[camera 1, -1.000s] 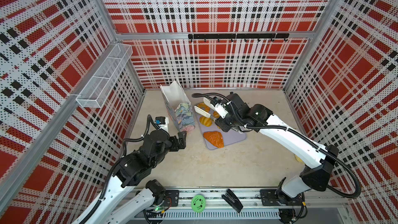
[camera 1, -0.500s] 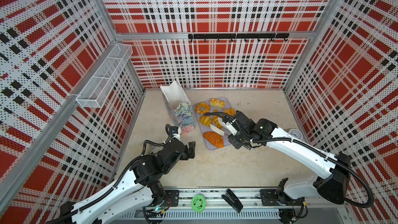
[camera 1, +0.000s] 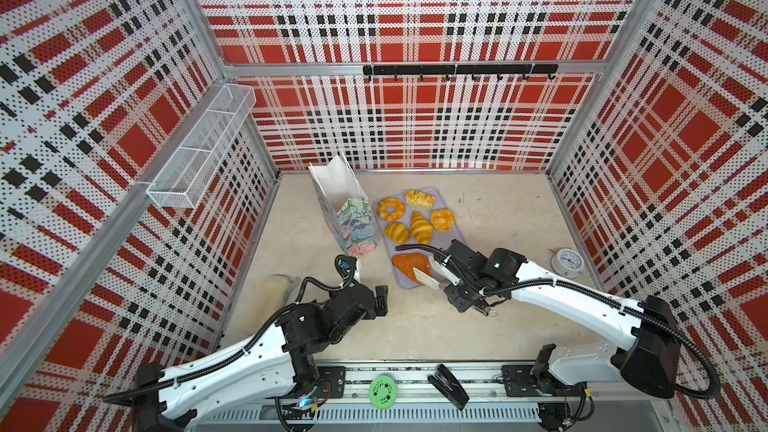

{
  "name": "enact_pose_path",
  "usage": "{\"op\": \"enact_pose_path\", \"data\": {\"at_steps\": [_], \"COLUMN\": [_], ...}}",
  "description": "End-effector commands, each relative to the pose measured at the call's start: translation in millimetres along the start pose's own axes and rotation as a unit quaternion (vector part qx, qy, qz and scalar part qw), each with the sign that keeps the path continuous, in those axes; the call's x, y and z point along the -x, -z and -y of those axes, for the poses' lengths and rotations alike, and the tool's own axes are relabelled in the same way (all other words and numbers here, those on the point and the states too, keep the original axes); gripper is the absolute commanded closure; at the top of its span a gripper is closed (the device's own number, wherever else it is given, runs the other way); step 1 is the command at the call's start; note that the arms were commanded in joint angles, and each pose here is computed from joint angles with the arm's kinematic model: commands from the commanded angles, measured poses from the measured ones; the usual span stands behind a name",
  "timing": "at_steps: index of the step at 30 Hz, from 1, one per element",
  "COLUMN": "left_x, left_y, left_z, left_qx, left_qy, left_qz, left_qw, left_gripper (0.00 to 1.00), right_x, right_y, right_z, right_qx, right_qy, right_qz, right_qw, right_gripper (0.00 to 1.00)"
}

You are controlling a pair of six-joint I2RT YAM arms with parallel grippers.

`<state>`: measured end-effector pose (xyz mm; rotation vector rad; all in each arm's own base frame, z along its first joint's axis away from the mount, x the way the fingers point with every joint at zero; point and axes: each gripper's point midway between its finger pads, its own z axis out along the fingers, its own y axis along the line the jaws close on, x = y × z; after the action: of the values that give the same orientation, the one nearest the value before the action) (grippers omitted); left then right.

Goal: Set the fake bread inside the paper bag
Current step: 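Lower the right gripper's tongs onto the orange triangular loaf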

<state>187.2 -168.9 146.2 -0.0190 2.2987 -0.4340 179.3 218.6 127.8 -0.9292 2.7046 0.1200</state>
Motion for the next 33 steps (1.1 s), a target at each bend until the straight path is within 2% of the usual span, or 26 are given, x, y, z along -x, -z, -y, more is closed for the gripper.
{"op": "enact_pose_path", "data": {"at_steps": [1,13,33], "left_x": [-3.8,-24.6,-26.8], "left_y": [-3.8,-13.5,-12.6], "left_z": [5.5,7.5,14.6], "left_qx": [-0.009,-0.008,-0.015], "left_qy": [0.017,0.015,0.002], "left_qz": [0.003,-0.013,-0.018], "left_qw": [1.0,1.0,1.0], "left_gripper": [0.01,0.01,0.0], "right_x": [3.0,10.3,37.3], "right_y": [-3.4,-24.5,-48.3], "right_z": [-8.6,-2.7,-5.2], "right_qx": [0.014,-0.032,-0.06], "right_qy": [-0.014,-0.022,-0.009], "right_qz": [0.004,-0.029,-0.052], "right_qw": [1.0,0.999,0.997], "right_gripper": [0.51,0.5,0.46]}}
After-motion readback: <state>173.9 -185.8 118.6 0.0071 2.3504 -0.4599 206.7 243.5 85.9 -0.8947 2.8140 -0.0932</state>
